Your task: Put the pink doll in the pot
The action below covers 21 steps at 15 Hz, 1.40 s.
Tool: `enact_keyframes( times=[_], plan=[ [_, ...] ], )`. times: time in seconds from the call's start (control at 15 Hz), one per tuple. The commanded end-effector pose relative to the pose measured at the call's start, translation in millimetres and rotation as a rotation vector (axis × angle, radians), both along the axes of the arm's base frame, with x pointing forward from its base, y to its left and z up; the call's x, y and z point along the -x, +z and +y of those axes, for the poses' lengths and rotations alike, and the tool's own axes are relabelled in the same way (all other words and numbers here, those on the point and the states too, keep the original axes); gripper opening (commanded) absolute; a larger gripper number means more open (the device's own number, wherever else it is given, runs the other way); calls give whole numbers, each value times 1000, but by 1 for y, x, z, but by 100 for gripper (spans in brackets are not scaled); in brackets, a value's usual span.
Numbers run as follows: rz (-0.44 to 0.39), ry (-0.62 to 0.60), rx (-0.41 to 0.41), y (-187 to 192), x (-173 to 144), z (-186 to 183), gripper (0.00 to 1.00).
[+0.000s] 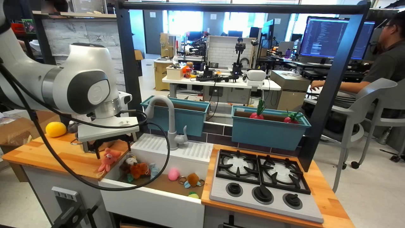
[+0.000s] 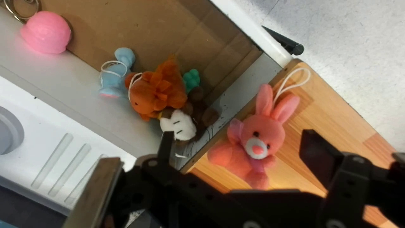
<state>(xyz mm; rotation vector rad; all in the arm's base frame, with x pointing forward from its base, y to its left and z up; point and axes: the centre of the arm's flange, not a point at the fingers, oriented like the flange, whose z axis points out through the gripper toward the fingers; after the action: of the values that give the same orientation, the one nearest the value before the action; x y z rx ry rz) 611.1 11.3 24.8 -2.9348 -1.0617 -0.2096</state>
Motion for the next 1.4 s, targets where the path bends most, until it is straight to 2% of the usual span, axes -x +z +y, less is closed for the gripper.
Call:
enact_keyframes(
  times=[0.0, 0.33, 0.4, 0.53, 0.93, 1.13, 1.27, 1.33],
  plan=[
    [-21, 49, -16, -11, -11, -2, 100],
    [-2, 70, -47, -19, -20, -1, 98],
    [-2, 77, -49, -21, -22, 0, 74],
    [-1, 84, -55, -23, -25, -2, 71],
    [20, 85, -65, -23, -34, -8, 25],
    [-18, 98, -83, 0, -27, -14, 2],
    [-63, 129, -104, 26, -16, -20, 0],
    [-84, 146, -117, 40, -11, -24, 3]
  ],
)
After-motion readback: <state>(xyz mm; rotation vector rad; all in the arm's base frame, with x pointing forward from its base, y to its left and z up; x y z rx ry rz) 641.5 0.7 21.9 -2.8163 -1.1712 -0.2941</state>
